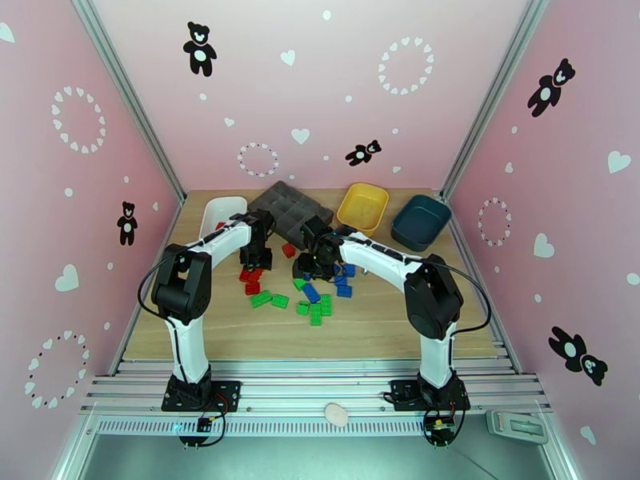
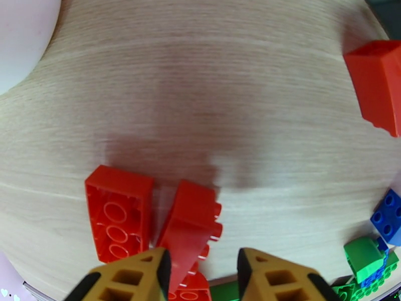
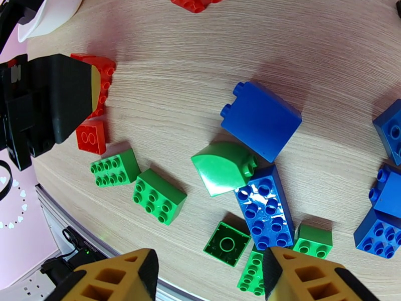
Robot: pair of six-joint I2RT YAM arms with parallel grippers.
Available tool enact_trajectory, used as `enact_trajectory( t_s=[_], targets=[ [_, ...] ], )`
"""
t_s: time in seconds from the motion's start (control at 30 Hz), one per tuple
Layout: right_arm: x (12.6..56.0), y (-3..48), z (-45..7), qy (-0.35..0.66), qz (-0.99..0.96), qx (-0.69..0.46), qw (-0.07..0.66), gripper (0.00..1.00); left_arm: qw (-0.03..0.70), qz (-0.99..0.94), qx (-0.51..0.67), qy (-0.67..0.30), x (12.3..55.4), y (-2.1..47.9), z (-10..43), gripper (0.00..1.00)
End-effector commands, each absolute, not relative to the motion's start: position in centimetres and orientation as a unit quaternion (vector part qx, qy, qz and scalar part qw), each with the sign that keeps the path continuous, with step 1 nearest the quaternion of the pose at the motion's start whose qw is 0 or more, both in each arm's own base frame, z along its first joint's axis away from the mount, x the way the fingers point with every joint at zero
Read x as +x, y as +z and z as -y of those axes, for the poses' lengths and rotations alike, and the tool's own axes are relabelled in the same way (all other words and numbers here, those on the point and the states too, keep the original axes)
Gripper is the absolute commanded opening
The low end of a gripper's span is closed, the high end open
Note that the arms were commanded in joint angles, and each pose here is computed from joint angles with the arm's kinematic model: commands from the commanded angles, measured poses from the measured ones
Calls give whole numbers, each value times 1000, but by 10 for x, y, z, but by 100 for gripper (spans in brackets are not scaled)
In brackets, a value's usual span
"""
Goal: Sort the legos into containers by color
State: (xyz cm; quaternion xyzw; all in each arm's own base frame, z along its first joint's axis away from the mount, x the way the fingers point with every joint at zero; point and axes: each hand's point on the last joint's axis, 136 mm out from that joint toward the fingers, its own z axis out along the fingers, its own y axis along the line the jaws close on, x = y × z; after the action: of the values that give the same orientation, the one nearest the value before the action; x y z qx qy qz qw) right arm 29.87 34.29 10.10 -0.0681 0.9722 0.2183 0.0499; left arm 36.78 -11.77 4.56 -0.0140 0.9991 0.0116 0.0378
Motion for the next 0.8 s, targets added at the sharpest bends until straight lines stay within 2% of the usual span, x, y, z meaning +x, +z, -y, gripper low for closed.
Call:
enact_trajectory(
  t_s=[0.0, 0.33, 0.77],
  targets=[
    [297, 114, -341, 224, -970, -65, 63, 60, 41, -999, -4, 27, 369, 40, 115, 42],
    [298, 113, -342, 227, -970, -65, 60, 60, 78, -996, 4, 46, 379, 65, 109, 46],
    [297, 113, -341, 223, -971, -67, 60, 60, 45, -998, 9, 43, 375, 41, 113, 44]
  ],
)
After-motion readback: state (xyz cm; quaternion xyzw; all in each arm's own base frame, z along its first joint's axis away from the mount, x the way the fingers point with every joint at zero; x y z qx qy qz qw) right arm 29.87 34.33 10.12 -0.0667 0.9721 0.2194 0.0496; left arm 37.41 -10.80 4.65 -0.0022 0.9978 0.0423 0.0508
